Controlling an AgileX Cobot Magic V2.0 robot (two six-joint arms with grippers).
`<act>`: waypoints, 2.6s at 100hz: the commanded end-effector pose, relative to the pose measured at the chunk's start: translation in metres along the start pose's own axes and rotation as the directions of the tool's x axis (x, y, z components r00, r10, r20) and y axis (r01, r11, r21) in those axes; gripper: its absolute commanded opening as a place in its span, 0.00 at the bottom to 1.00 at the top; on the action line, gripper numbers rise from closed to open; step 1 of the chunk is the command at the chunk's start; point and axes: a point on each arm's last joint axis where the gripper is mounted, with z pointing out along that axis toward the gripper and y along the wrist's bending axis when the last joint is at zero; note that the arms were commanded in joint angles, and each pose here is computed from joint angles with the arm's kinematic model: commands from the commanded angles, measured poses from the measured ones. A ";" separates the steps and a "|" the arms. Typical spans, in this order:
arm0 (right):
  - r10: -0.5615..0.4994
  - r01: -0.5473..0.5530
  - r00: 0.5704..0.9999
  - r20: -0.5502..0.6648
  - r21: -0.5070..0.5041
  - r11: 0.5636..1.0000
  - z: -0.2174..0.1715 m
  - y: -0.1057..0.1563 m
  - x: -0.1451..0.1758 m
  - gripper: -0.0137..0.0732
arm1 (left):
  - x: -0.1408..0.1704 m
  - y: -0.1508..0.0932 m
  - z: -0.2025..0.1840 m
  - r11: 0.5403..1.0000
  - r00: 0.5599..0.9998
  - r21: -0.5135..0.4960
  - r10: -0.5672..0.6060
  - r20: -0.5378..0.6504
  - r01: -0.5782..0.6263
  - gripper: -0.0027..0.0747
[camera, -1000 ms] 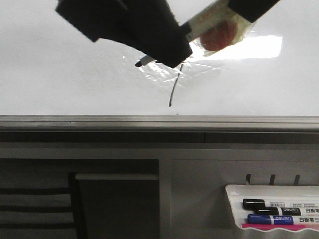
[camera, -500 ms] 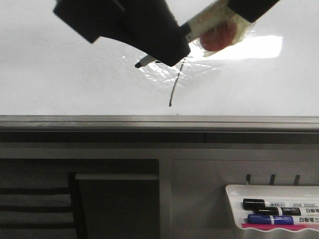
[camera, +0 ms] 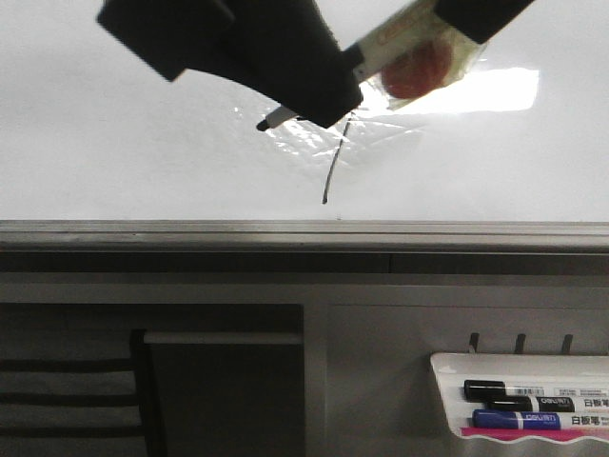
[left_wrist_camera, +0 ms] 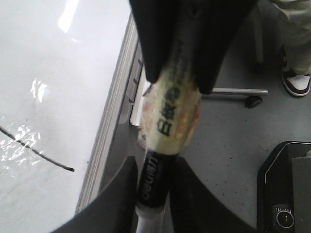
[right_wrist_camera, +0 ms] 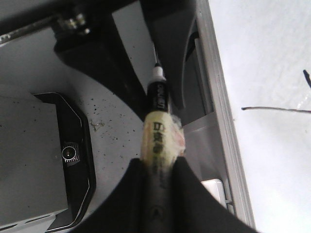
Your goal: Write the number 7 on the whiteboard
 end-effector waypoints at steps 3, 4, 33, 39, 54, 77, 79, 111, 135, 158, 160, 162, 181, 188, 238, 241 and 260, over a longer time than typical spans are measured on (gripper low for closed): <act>-0.004 -0.001 0.995 0.100 0.052 0.999 -0.015 -0.001 -0.012 0.11 | -0.015 0.003 -0.013 0.999 0.996 -0.036 -0.015 0.085 0.018 0.17; -0.004 -0.001 0.995 0.100 0.052 0.999 -0.015 -0.001 -0.012 0.11 | -0.015 0.003 -0.013 0.999 0.996 -0.036 -0.015 0.085 0.018 0.17; -0.003 -0.001 0.995 0.096 0.046 0.999 -0.015 0.000 -0.012 0.11 | -0.015 0.003 -0.013 0.999 0.996 -0.035 -0.015 0.083 0.018 0.23; -0.003 -0.001 0.996 0.095 0.045 0.999 -0.015 0.000 -0.011 0.11 | -0.015 0.003 -0.013 0.999 0.996 -0.035 -0.015 0.083 0.018 0.28; -0.003 -0.001 0.996 0.094 0.044 0.999 -0.015 0.000 -0.011 0.11 | -0.015 0.003 -0.013 0.999 0.996 -0.037 -0.015 0.086 0.018 0.30; -0.003 0.000 0.996 0.088 0.036 0.999 -0.015 0.000 -0.011 0.11 | -0.015 0.003 -0.013 0.999 0.996 -0.037 -0.015 0.086 0.018 0.25; -0.003 0.000 0.996 0.087 0.035 0.999 -0.015 0.001 -0.011 0.11 | -0.015 0.003 -0.013 0.999 0.996 -0.037 -0.015 0.086 0.018 0.23; -0.002 0.000 0.997 0.081 0.025 1.000 -0.015 0.001 -0.010 0.11 | -0.016 0.004 -0.013 0.999 0.996 -0.044 -0.015 0.092 0.019 0.01; -0.005 0.001 0.996 0.086 0.039 0.999 -0.015 0.000 -0.011 0.18 | -0.016 0.004 -0.013 0.999 0.996 -0.043 -0.015 0.091 0.019 0.01; 0.012 -0.016 0.999 0.049 0.063 0.998 -0.021 -0.002 -0.009 0.56 | -0.012 0.005 -0.017 0.998 0.998 -0.064 0.023 0.057 -0.019 0.01; 0.038 -0.041 0.998 0.045 0.071 0.997 -0.024 -0.002 -0.008 0.57 | -0.011 0.006 -0.019 0.997 0.999 -0.075 0.021 0.047 -0.018 0.01; 0.049 -0.052 0.998 0.039 0.083 0.995 -0.026 -0.003 -0.007 0.57 | -0.010 0.007 -0.021 0.997 0.999 -0.082 0.005 0.039 -0.001 0.01; 0.245 -0.249 0.968 0.045 0.252 0.935 -0.065 -0.002 0.011 0.56 | 0.014 0.033 -0.056 0.936 0.974 -0.293 -0.220 -0.052 0.196 0.01; 0.278 -0.283 0.959 0.063 0.305 0.909 -0.079 0.001 0.017 0.56 | 0.029 0.046 -0.069 0.862 0.926 -0.398 -0.370 -0.071 0.314 0.01; 0.307 -0.311 0.950 0.063 0.320 0.895 -0.077 0.025 0.043 0.56 | 0.135 0.105 -0.076 0.359 0.614 -0.601 -0.734 0.290 0.714 0.01; 0.308 -0.311 0.949 0.062 0.319 0.895 -0.076 0.025 0.043 0.56 | 0.138 0.107 -0.075 0.349 0.604 -0.601 -0.741 0.294 0.720 0.01; 0.310 -0.313 0.949 0.061 0.318 0.895 -0.074 0.025 0.044 0.56 | 0.150 0.113 -0.061 0.315 0.554 -0.589 -0.784 0.280 0.744 0.01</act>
